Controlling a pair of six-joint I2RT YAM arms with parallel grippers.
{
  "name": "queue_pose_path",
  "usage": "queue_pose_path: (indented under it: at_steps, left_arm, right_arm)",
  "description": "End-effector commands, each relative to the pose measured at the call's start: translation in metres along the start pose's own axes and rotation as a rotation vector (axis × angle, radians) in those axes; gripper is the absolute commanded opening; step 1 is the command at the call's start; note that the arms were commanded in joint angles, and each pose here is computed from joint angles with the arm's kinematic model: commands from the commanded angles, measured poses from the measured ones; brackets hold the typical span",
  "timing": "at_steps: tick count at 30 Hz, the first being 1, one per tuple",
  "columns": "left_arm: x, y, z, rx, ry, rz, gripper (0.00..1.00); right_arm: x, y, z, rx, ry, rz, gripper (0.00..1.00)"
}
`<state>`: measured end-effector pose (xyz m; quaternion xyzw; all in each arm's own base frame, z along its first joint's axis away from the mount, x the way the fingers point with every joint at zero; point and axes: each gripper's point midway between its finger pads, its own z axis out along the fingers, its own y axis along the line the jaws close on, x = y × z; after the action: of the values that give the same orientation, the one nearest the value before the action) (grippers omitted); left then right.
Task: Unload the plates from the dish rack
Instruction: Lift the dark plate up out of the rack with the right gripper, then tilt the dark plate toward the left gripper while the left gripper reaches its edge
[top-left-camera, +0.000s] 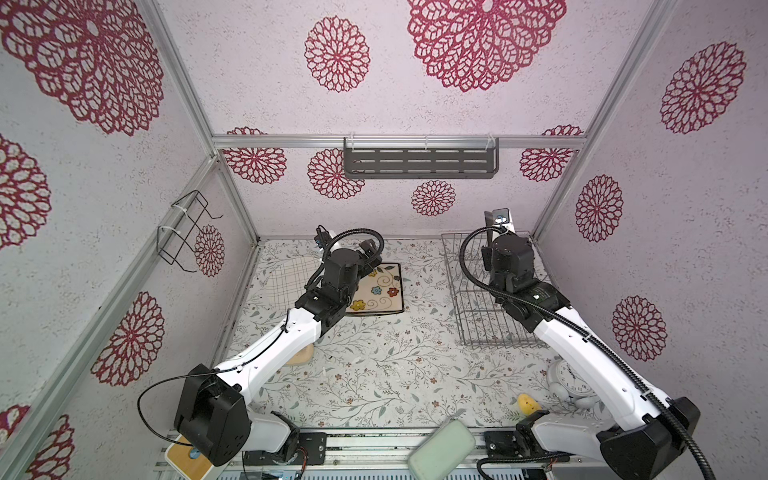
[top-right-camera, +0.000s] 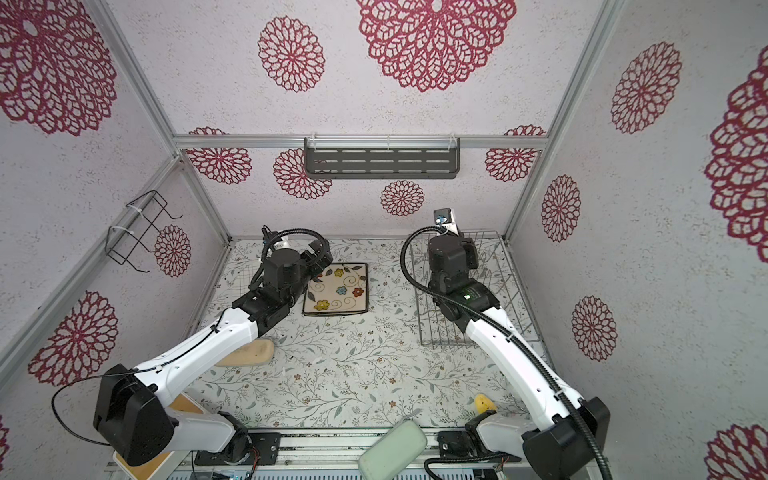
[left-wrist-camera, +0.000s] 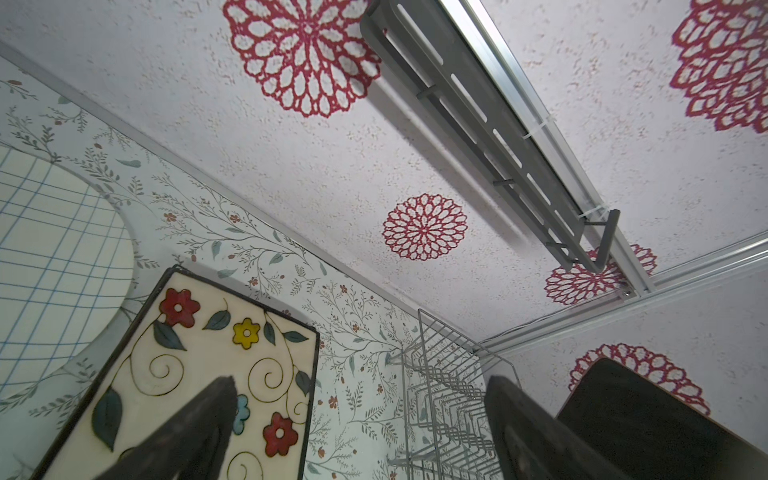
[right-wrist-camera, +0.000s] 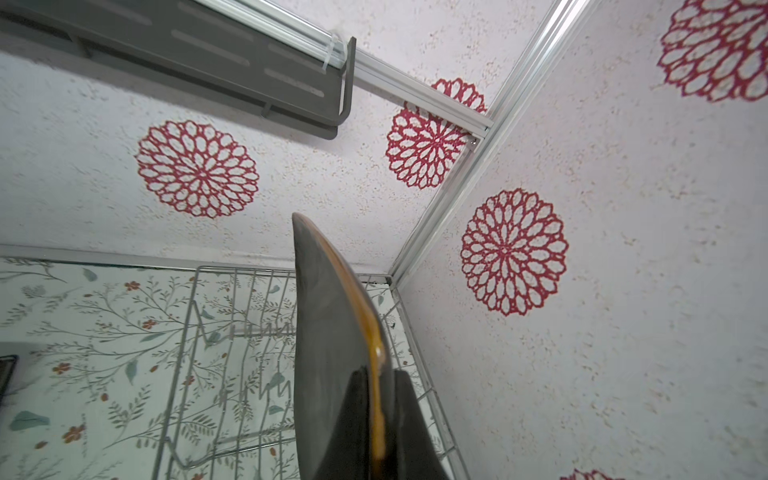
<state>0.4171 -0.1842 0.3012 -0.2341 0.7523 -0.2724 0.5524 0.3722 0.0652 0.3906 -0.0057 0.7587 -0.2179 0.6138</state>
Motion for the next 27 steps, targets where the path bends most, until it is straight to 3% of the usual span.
queue_pose_path:
  at_steps: [1,9,21,27]
  left_arm:
    - [-0.006,-0.013,-0.001,0.058,-0.002,-0.018,0.97]
    - [-0.005,-0.016,0.001,0.078,0.012,-0.027,0.97]
    - [-0.011,-0.008,-0.007,0.093,-0.003,-0.074,0.97]
    - [-0.007,0.000,-0.004,0.102,0.028,-0.111,0.97]
  right_arm:
    - [-0.054,-0.032,-0.030,-0.049,-0.156,0.339,0.00]
    - [-0.067,-0.016,-0.047,-0.260,-0.178,0.588,0.00]
    - [-0.063,0.029,-0.032,-0.554,-0.127,0.956,0.00]
    - [-0.049,0.037,-0.022,-0.632,-0.133,1.127,0.00]
